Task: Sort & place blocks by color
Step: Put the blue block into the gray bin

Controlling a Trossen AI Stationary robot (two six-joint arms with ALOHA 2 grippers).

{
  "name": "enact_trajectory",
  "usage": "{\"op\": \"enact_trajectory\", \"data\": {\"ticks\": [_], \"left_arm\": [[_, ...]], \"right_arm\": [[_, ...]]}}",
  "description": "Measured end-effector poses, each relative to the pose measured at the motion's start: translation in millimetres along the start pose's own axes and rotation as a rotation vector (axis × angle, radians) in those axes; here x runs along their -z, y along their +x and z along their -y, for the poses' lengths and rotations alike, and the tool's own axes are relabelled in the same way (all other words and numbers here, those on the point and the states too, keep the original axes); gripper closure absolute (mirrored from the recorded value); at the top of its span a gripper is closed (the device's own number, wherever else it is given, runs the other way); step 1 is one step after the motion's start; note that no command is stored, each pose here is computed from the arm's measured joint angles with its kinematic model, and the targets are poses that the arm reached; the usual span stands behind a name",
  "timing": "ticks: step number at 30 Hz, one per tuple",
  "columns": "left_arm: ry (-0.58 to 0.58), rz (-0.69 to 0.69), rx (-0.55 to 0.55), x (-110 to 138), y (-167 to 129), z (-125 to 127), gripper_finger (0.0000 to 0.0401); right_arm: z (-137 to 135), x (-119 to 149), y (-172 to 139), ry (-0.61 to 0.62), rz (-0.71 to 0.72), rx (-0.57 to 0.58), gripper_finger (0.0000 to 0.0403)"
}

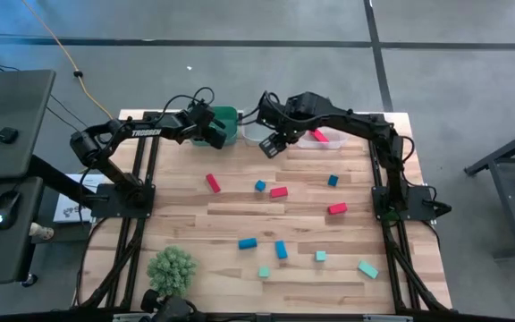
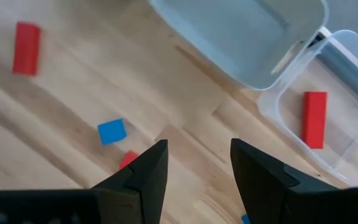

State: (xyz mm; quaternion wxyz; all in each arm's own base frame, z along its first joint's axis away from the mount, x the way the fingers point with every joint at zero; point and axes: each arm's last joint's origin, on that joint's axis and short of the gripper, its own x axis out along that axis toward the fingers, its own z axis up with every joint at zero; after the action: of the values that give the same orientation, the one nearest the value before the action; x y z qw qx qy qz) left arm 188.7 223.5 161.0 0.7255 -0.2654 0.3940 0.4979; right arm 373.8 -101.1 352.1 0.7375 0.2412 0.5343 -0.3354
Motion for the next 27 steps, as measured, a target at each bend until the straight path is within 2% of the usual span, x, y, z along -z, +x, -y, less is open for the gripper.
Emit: {"op": "enact_trajectory", "data": {"ticks": [11, 17, 23, 27], "left_arm": [[0.0, 0.035, 0.013, -3.8, -10.4, -0.9, 0.0265], [-0.014, 0.104, 0.054, -10.3, -31.1, -2.6, 0.0267], [-0.026, 0.187, 0.134, -16.1, -58.6, -4.6, 0.0266], [-0.033, 0.248, 0.181, -18.7, -78.4, -7.0, 0.0268]], "right_arm": [[-25.6, 17.7, -5.9, -0.078, -0.004, -0.03, 0.0237], [-40.0, 30.9, -9.7, -0.091, -0.044, -0.072, 0.0237], [-48.2, 46.5, -13.3, -0.033, -0.113, -0.055, 0.0237], [-54.4, 53.1, -15.2, -0.019, -0.187, -0.127, 0.0237]]}}
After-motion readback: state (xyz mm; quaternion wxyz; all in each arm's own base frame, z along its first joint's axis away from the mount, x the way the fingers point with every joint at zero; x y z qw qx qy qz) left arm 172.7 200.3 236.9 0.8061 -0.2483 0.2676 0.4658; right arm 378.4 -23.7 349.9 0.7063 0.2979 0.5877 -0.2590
